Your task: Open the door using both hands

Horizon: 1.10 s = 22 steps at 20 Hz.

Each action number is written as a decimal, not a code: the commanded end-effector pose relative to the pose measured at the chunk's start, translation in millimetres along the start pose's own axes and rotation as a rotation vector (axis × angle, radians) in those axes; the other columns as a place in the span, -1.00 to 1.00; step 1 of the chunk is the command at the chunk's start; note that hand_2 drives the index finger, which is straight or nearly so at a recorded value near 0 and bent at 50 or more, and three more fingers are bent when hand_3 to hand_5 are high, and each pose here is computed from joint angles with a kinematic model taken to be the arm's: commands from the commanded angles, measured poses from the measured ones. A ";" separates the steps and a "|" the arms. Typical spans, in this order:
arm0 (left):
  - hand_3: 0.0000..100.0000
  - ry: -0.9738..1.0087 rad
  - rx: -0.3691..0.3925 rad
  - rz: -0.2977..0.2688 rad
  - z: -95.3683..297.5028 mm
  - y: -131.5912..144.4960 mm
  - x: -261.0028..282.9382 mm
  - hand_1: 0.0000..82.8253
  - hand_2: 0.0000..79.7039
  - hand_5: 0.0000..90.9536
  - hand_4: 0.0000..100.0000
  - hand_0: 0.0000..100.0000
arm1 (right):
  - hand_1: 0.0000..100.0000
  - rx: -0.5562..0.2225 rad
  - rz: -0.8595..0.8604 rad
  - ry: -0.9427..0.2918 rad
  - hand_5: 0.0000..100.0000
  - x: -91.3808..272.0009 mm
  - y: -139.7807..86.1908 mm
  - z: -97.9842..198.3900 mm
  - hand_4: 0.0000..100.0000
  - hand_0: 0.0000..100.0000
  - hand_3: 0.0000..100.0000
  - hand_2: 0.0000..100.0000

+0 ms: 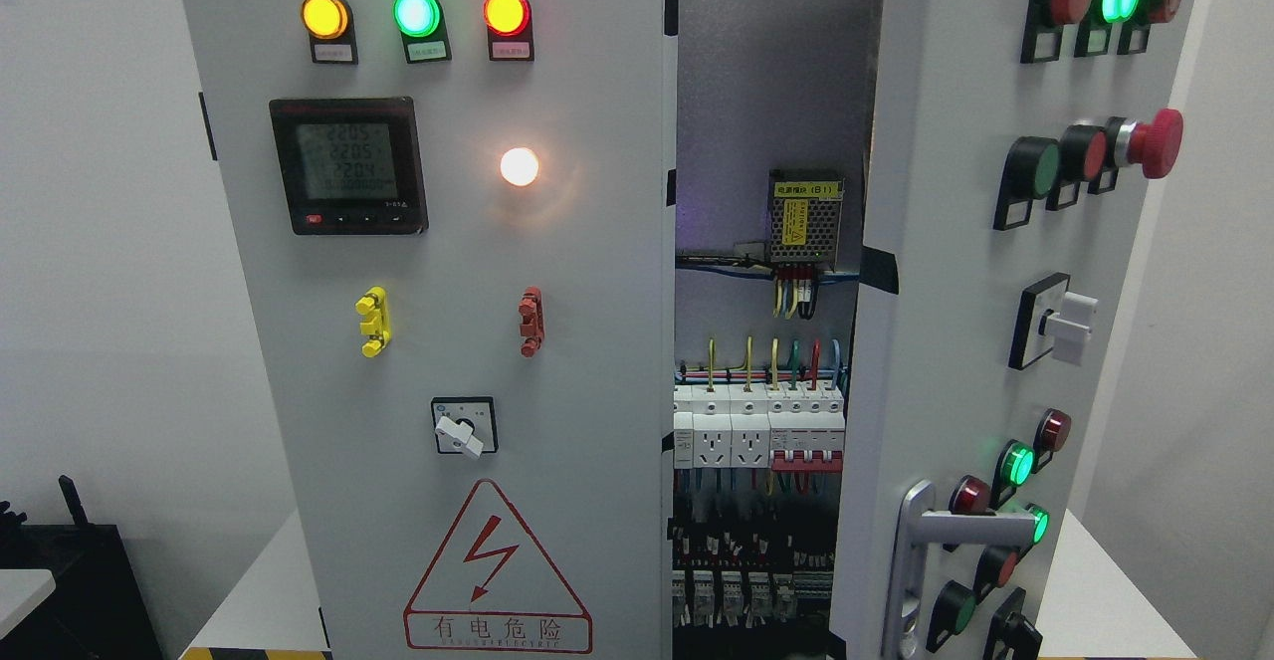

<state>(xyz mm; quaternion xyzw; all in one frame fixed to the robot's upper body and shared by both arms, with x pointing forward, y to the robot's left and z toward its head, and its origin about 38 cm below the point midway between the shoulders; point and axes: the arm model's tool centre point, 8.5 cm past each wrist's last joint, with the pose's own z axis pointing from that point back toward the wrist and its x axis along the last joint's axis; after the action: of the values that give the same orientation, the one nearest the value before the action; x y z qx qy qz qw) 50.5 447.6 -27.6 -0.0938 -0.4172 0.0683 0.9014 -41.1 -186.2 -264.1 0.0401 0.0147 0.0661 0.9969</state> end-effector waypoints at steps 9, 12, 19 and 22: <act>-1.00 -0.528 -0.204 -0.262 46.4 1.9 297.7 -1.00 -1.00 -1.00 -0.92 -1.00 | -1.00 0.002 -0.009 0.000 -1.00 0.3 0.9 0.0 -1.00 -1.00 -1.00 -1.00; -1.00 -0.574 -0.226 -0.292 55.3 -10.7 309.8 -1.00 -1.00 -1.00 -0.92 -1.00 | -1.00 0.002 -0.009 0.000 -1.00 0.3 0.9 0.0 -1.00 -1.00 -1.00 -1.00; -1.00 -0.603 -0.258 -0.265 65.4 -15.1 329.1 -1.00 -1.00 -1.00 -0.92 -1.00 | -1.00 0.002 -0.009 0.000 -1.00 0.3 0.9 0.0 -1.00 -1.00 -1.00 -1.00; -1.00 -0.629 -0.272 -0.246 73.7 -16.1 344.1 -1.00 -1.00 -1.00 -0.92 -1.00 | -1.00 0.002 -0.009 0.002 -1.00 -0.6 1.0 0.0 -1.00 -1.00 -1.00 -1.00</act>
<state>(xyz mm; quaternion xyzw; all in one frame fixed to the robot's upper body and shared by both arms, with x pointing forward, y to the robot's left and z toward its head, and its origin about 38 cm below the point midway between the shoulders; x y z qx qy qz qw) 188.8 513.6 199.4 -0.1350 -0.6384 -0.0157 0.7576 -41.4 -185.3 -264.1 0.0411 0.0154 0.0661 0.9968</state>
